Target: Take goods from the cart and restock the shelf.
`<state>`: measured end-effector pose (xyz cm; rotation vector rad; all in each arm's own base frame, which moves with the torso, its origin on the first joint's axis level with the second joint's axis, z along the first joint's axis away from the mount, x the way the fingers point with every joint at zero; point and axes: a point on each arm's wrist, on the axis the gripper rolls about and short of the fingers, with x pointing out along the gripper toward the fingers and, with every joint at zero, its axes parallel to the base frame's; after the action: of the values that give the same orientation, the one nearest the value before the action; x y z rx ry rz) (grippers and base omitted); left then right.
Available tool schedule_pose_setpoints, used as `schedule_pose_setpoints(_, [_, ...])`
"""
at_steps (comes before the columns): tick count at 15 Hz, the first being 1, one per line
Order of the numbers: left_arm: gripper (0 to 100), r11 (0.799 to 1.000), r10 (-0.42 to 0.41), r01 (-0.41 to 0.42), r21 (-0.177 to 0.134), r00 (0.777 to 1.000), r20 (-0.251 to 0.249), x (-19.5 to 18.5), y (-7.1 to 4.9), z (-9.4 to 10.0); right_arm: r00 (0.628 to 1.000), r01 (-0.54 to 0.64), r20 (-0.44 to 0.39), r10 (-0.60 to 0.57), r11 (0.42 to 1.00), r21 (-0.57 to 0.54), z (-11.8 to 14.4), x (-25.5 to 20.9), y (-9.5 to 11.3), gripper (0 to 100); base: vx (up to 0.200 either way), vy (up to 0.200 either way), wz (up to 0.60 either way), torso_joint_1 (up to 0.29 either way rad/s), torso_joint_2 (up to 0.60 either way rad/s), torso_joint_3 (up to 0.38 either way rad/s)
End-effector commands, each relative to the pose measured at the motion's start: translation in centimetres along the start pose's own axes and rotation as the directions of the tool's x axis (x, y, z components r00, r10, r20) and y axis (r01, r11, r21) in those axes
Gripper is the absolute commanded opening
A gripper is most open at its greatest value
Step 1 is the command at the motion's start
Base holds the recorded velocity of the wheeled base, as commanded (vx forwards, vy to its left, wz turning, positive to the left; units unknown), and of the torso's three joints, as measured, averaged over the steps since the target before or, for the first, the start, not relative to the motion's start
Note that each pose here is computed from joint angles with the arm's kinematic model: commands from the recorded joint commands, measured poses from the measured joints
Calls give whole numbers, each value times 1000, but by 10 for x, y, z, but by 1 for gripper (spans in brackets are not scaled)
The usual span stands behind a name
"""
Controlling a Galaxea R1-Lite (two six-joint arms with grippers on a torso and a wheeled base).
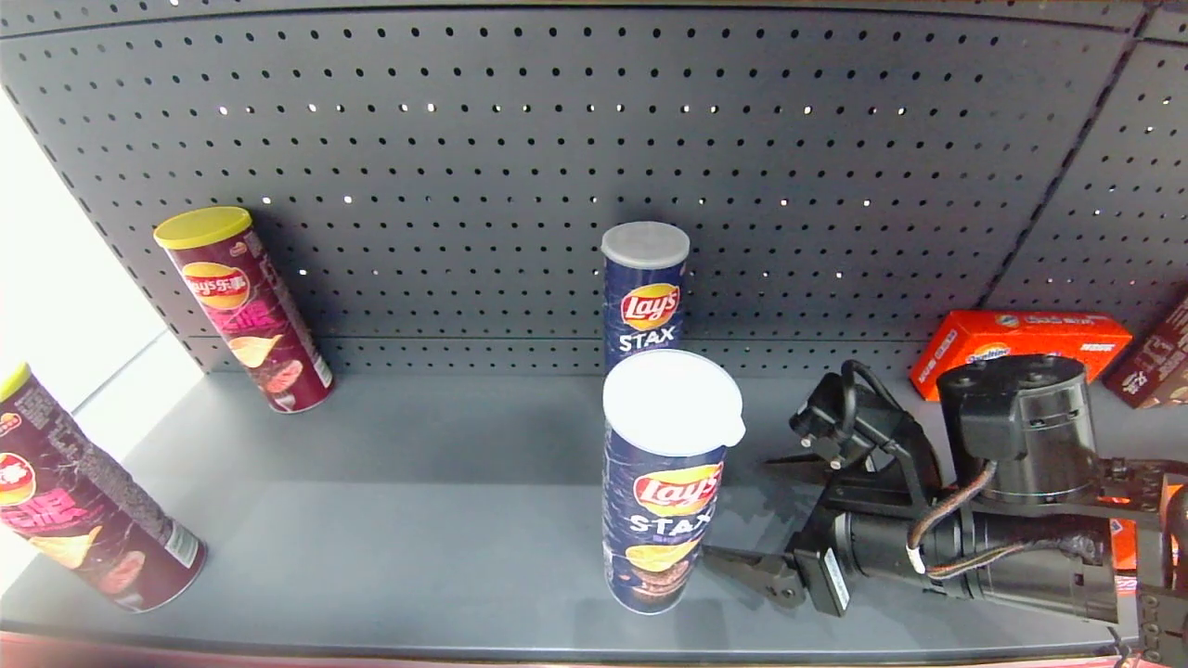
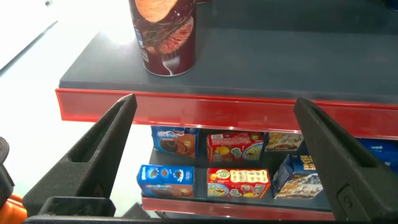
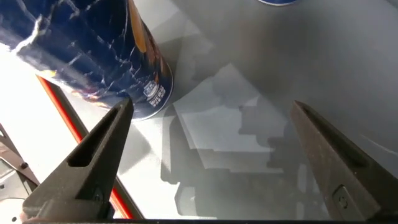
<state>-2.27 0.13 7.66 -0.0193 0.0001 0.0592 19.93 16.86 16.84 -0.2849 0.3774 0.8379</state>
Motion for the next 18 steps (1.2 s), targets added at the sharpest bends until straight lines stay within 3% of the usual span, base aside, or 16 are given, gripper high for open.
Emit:
schedule_pose_setpoints(1, [100,1000,1,-1,-1,1000,-1,0,0,0,1000,8,8,-8,1000,2,1,-2,-2,100,0,0,0,0,0,0])
schedule_pose_setpoints(18, [100,1000,1,-1,-1,1000,-1,0,0,0,1000,-1,16,1,1000,-3,3,-5,1,100,0,0,0,0,0,0])
